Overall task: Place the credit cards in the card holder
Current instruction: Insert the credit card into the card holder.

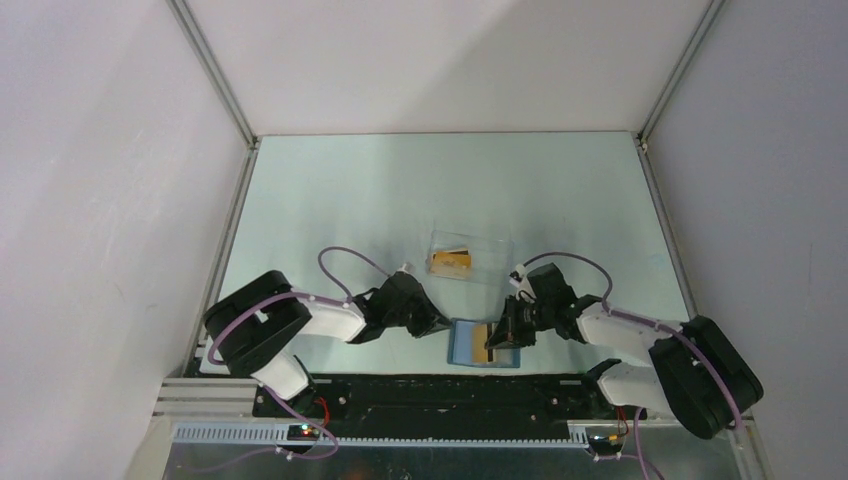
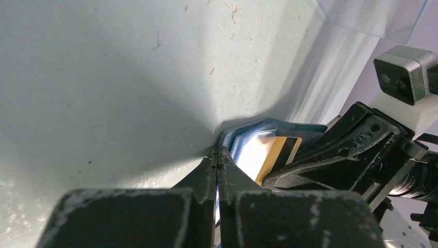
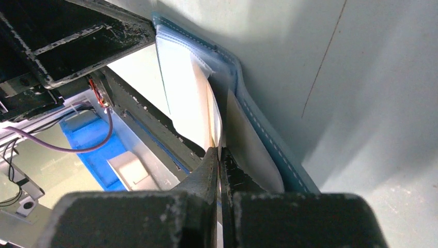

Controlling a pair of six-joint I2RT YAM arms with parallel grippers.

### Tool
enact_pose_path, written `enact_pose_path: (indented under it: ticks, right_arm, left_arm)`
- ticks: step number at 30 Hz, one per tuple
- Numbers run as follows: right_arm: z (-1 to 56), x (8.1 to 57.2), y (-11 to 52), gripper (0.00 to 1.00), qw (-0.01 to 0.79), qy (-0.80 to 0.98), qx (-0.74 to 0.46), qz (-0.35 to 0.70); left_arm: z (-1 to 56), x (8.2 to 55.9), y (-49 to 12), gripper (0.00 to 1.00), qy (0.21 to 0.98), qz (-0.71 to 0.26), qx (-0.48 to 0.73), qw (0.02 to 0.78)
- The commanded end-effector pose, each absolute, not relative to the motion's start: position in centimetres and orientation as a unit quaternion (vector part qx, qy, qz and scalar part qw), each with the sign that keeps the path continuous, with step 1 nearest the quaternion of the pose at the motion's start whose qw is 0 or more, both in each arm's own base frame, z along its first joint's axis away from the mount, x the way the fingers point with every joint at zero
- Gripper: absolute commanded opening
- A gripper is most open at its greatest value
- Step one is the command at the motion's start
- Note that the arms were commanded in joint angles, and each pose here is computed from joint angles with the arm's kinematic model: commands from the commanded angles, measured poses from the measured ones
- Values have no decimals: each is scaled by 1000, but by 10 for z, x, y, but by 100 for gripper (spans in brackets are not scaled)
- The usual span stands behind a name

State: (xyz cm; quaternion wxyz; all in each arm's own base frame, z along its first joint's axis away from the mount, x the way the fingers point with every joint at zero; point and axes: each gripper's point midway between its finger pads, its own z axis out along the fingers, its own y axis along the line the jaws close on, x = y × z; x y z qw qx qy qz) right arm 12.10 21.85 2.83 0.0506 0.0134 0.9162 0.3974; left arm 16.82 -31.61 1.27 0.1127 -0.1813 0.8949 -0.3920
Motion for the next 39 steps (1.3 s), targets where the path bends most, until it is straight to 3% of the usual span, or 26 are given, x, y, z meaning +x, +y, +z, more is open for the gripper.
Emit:
enact_pose_path:
  ticks: [1, 5, 10, 18, 22, 39]
  right_arm:
    - [7, 105, 207, 0, 8, 934, 2, 357]
    - [5, 110, 210, 1, 15, 934, 7, 356]
    - [6, 115, 207, 30, 21, 942, 20, 333]
    - [15, 112, 199, 62, 41, 950, 27, 307]
    - [16, 114, 206, 73, 37, 948, 19, 314]
    - [35, 124, 279, 79, 3, 934, -26, 356]
  left_arm:
    - [9, 172, -317, 0, 901, -382, -168, 120]
    - [9, 172, -316, 0, 900, -381, -171, 122]
    - [8, 171, -314, 0, 901, -379, -174, 121]
    - [7, 171, -312, 0, 902, -377, -177, 120]
    - [7, 171, -313, 0, 901, -378, -176, 118]
    - [11, 169, -311, 0, 898, -383, -182, 119]
